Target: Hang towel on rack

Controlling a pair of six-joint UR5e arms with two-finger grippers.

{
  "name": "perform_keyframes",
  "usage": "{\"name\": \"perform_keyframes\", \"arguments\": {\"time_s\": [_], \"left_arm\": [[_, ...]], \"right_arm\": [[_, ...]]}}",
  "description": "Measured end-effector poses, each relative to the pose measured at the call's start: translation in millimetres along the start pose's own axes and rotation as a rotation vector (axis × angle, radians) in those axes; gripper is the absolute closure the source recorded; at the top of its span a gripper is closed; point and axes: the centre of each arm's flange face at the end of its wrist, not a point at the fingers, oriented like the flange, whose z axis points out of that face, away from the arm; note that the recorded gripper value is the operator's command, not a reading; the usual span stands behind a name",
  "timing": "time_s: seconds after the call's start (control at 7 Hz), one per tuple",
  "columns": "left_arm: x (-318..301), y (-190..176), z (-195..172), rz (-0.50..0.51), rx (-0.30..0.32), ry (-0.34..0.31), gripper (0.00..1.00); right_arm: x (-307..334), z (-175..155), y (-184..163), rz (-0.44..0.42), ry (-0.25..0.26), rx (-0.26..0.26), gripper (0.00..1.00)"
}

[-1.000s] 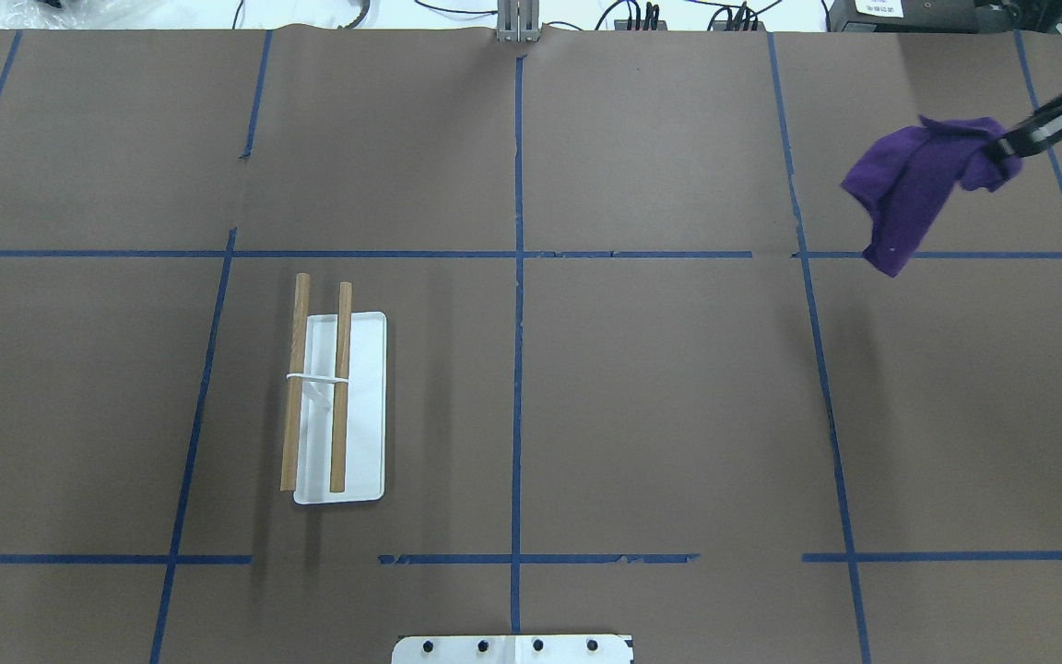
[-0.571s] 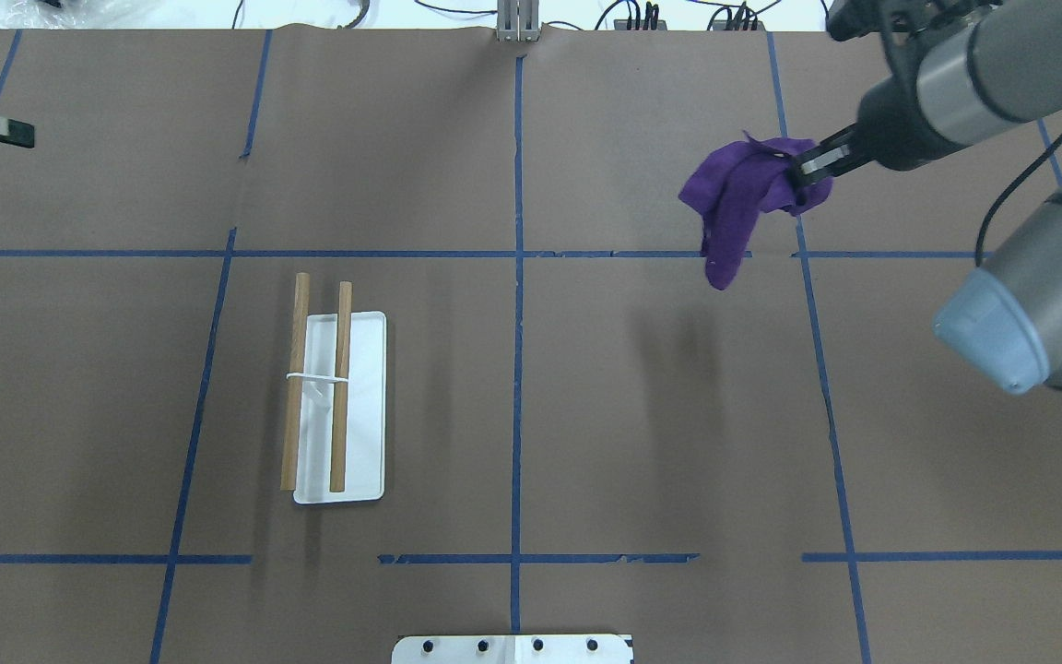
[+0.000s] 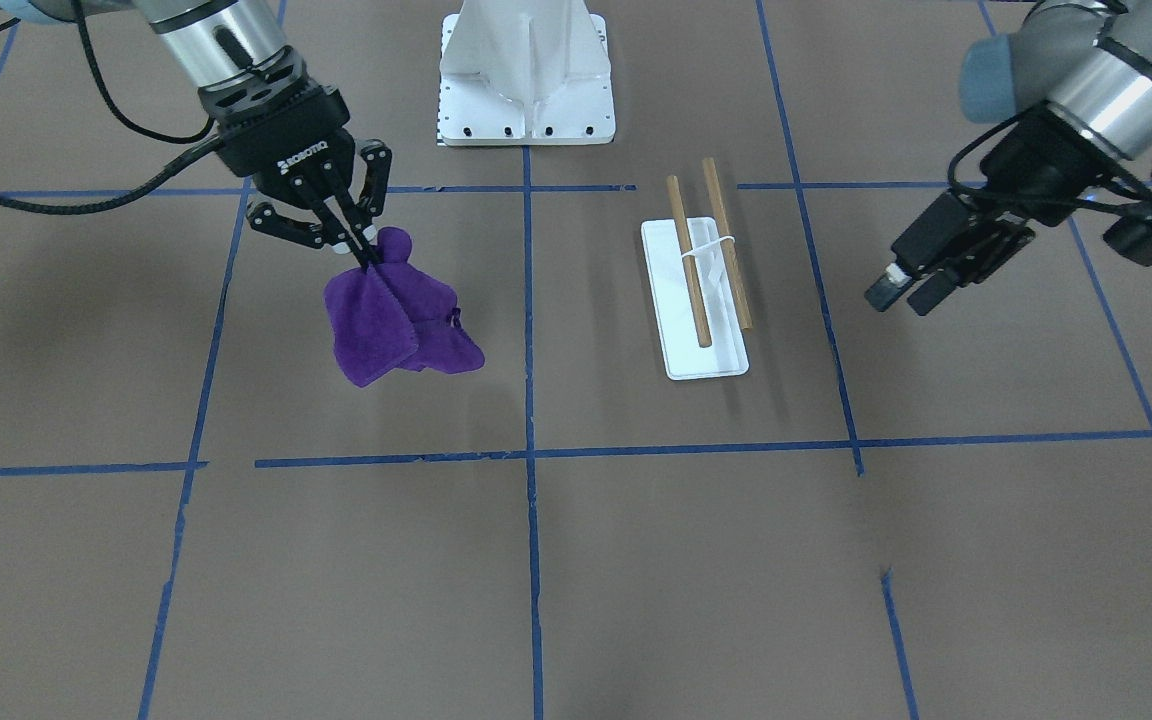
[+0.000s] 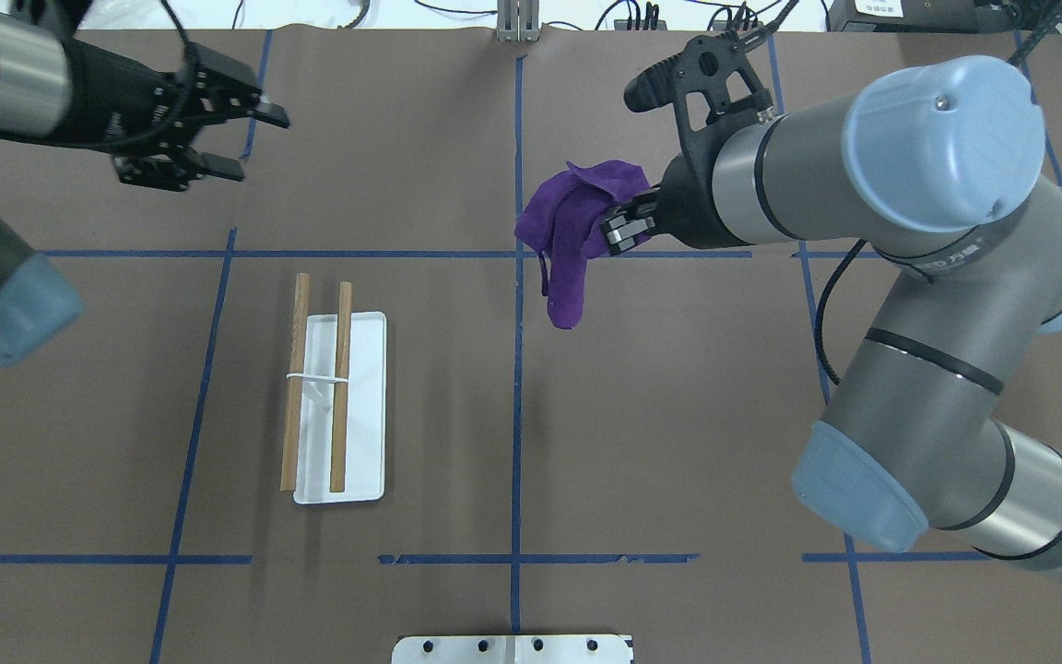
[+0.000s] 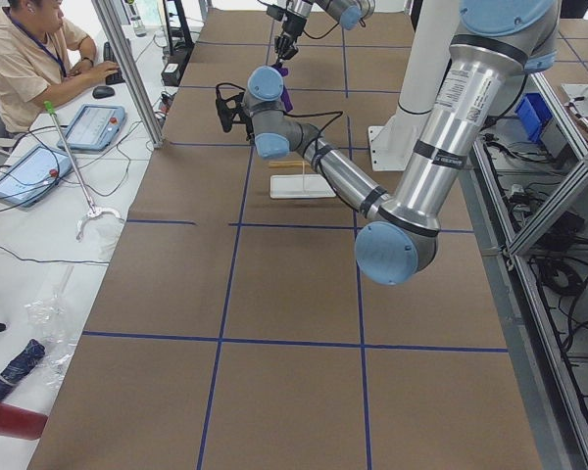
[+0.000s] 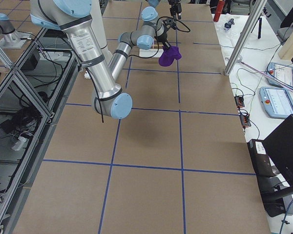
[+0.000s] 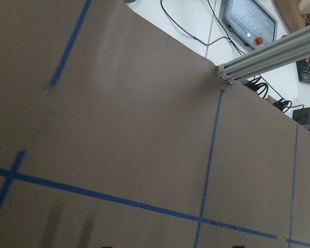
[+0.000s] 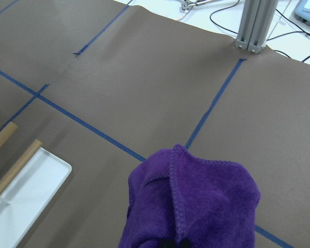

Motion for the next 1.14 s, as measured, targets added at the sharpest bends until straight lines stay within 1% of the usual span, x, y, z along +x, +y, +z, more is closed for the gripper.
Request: {"name": "perform_keyframes", "arguments": {"time_s": [0.14,0.29,0.43,0.86,1.14], "left_arm": [[25.1,35.2,31.7,-0.062,-0.011,-0.006,0.18],[39.3,63.0,54.6,-0.109,-0.015,-0.015,0.18],[46.3,80.6,68.1,-0.144,-0.019,-0.018,0.18],[58.4,111.1,82.8,-0.216,-0.050,-0.012,0.21],[70.3,123.8,84.0,-0.238,-0.060,0.007,0.21]], "right_arm": [[-20.6,-3.5,-4.6,-0.020,-0.033,0.033,1.00],[-34.2,-5.3,-4.3,-0.035,-0.061,0.071,1.00],[-42.6,-5.3,-2.2,-0.044,-0.074,0.097,1.00],[-49.1,-6.5,-0.8,-0.049,-0.083,0.117,1.00],[-52.4,-7.5,1.3,-0.052,-0.083,0.130,1.00]]}}
